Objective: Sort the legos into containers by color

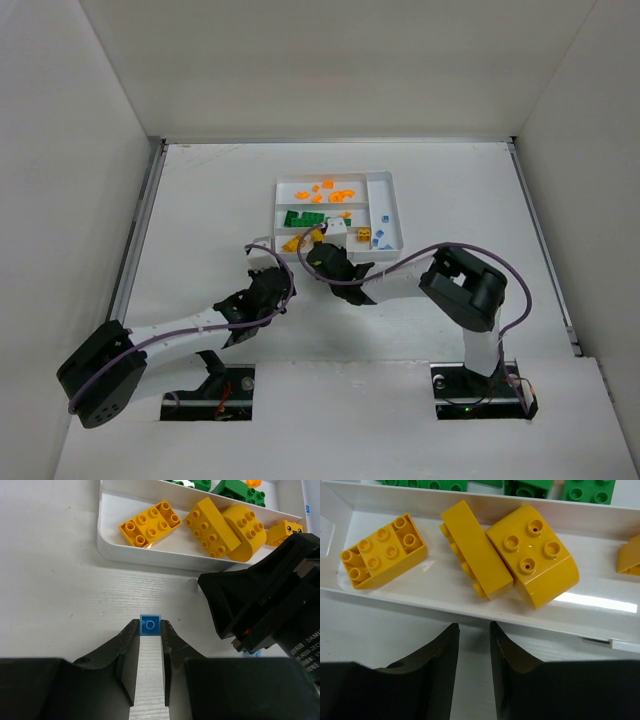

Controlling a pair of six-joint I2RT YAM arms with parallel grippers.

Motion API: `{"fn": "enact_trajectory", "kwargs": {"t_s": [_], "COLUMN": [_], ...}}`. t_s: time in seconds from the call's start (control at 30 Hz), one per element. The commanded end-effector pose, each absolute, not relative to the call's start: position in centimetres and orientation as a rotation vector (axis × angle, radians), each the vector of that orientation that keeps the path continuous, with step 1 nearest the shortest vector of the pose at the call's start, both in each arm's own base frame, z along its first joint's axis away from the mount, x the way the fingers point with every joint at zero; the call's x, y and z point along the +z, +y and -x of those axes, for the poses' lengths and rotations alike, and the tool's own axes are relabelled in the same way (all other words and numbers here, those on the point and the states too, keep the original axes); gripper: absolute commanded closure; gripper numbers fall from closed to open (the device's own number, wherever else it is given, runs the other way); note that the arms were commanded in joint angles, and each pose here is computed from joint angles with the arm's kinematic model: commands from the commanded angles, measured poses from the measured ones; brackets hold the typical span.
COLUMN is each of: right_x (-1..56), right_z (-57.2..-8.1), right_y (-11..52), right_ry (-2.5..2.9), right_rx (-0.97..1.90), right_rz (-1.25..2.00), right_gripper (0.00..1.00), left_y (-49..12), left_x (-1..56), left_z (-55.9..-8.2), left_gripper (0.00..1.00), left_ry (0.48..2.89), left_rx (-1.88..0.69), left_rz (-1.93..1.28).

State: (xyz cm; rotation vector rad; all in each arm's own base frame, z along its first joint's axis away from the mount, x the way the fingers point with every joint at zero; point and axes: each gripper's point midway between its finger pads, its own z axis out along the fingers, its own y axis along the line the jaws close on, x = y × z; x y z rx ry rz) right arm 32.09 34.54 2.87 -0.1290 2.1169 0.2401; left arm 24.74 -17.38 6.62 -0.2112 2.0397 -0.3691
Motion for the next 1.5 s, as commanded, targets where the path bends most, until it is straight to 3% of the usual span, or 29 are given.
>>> {"fn": "enact_trajectory", "kwargs": {"t_s": [0.0, 0.13, 0.3, 0.43, 0.63, 1.47], "right_x": [1.6, 2.0, 5.2, 7.4, 5.9, 1.4], "right_z": [-31.8, -30.6, -28.6, -27.1, -24.5, -21.7], "right_y": [35.0, 34.6, 32.2, 29.7, 29.3, 29.3], "right_ry": [2.138, 2.139, 2.092, 2.061, 2.136, 2.257], "right_rx": [0.224, 0.206, 0.215, 0.248, 0.343, 0.261], "right_rz": [0.137, 0.155, 0.13, 0.105, 0.17, 0.279], "right_gripper": [0.67, 0.68, 0.53, 0.49, 0.44, 0.63], "left_y": [-17.1, -17.1, -17.6, -18.1, -18.6, -18.7], "left_x": [6.9, 7.1, 7.1, 7.1, 6.8, 9.0], "left_z": [-24.7, -24.8, -24.9, -25.0, -25.2, -25.4], "left_gripper": [0.86, 0.86, 0.86, 0.86, 0.86, 0.86], "left_ry": [2.024, 2.024, 2.03, 2.032, 2.038, 1.995], "left_rx": [-0.387, -0.396, -0.406, -0.42, -0.422, -0.459], "left_rz": [0.237, 0.238, 0.232, 0.226, 0.221, 0.235]}}
